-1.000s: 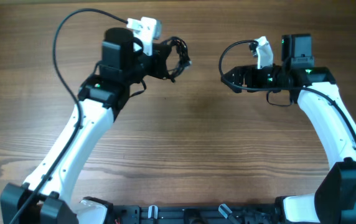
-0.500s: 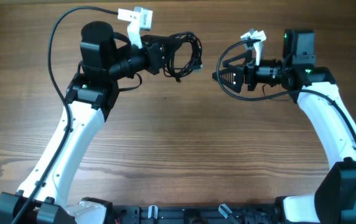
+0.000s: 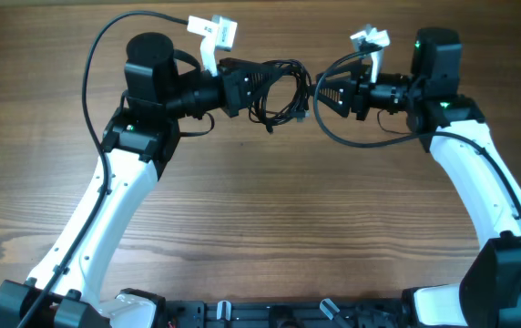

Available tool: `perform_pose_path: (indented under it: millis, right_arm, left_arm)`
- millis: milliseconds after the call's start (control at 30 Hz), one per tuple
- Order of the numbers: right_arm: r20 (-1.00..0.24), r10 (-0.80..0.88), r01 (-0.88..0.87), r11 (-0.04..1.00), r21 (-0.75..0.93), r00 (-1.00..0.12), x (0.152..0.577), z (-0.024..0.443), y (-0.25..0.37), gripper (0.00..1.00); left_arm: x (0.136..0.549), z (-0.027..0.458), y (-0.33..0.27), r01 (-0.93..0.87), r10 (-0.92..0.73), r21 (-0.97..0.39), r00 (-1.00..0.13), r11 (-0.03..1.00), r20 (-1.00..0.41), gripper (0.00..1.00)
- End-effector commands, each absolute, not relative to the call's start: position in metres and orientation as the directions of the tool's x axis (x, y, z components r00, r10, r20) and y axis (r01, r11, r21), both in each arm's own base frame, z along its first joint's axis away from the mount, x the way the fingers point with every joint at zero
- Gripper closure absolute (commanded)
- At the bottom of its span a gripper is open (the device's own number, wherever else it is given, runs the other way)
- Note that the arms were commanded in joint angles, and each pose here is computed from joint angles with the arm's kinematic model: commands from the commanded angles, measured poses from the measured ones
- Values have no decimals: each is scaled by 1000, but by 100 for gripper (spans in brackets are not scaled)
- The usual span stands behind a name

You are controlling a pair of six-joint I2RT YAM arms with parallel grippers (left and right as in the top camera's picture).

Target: Untangle cables

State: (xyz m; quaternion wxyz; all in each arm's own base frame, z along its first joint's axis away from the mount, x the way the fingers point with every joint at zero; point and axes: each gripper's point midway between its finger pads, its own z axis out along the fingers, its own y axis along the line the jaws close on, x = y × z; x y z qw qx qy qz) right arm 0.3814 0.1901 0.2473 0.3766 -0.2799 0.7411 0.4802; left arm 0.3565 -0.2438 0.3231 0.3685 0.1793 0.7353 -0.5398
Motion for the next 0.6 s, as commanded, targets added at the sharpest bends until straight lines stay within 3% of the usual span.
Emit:
perform_pose_path:
  millis: [0,67,133,167,200,233,367,400,467,567]
  right_arm:
    - [-832,-66,-797,335,502,-551,375,249,203,53]
    - [-834,-67,-800,333,499,-547,375,250,204,54]
    - [-834,-66,-800,334,499,-548,375,250,204,89]
    - [-834,-66,-800,334,499,-548,375,250,204,96]
    - [-835,-66,-801,334,498,-546,375,250,204,84]
    - [-835,-66,-801,334,497,-546,376,250,204,79]
    - [-836,-66,-802,335,495,-544,376,250,204,73]
    - [-837,-66,-802,335,495,-544,376,250,204,75]
    - [-836,-65,-799,344,494,-544,377,249,203,94]
    - [-834,-65,-792,361,492,-548,379,247,202,96]
  left_arm:
    - [341,342,-255,704,-116,-643,-642,302,-758,96]
    - [339,342,-258,706,-111,-643,-643,297,-758,96]
    - [339,342,-258,706,-111,-643,-643,297,-758,96]
    - [339,342,-258,706,-111,-643,-643,297,-758,96]
    - [339,342,-258,706,-111,-643,-643,297,-758,96]
    - [339,342,-258,706,-111,-643,-643,297,-758,96]
    - [341,342,-257,703,-117,-641,-641,306,-759,96]
    - [342,342,-257,702,-120,-640,-639,313,-760,96]
    - [343,342,-256,700,-124,-639,-638,318,-760,96]
    - [344,341,-256,701,-124,-638,-636,320,-762,96]
